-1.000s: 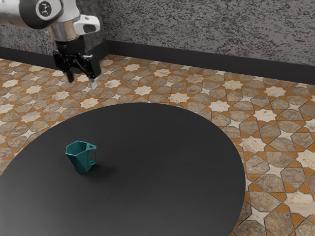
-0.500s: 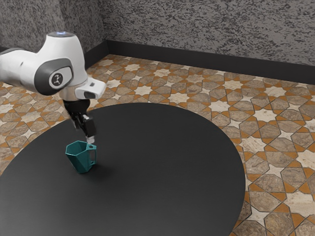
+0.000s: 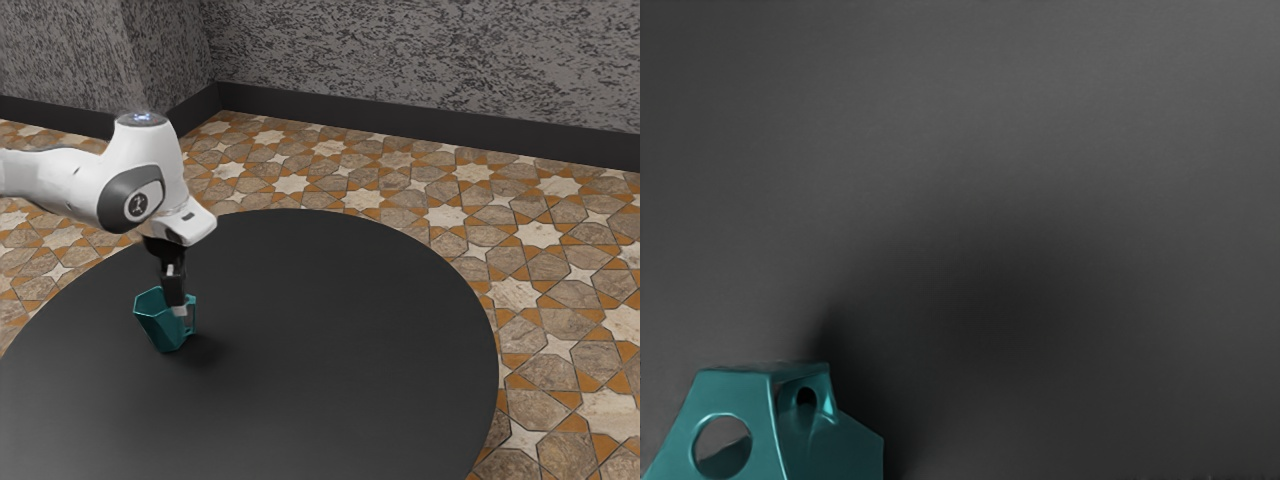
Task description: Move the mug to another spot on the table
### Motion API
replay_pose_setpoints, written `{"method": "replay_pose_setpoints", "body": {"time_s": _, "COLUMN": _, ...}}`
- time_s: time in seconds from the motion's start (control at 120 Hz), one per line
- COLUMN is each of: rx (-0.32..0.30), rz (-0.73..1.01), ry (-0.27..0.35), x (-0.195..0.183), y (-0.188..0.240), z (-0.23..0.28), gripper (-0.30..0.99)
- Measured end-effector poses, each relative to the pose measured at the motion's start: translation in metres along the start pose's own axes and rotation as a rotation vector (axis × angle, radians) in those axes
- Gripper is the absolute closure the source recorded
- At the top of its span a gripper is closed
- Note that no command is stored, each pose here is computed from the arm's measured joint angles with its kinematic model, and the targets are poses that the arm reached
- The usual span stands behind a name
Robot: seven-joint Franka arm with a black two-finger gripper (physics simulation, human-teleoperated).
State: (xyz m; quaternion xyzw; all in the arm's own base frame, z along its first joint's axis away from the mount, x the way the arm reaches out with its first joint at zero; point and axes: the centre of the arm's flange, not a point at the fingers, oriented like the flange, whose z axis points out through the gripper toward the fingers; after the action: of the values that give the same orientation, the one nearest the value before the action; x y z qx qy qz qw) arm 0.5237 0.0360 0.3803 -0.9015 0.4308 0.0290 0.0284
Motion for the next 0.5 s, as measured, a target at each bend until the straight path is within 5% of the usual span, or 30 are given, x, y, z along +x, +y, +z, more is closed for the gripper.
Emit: {"method": "replay_pose_setpoints", "body": {"time_s": 0.5, "rx": 0.007, "rz": 0.123, "ry": -0.058, "x": 0.026, "y": -0.007, "z": 0.028, "gripper": 0.00}}
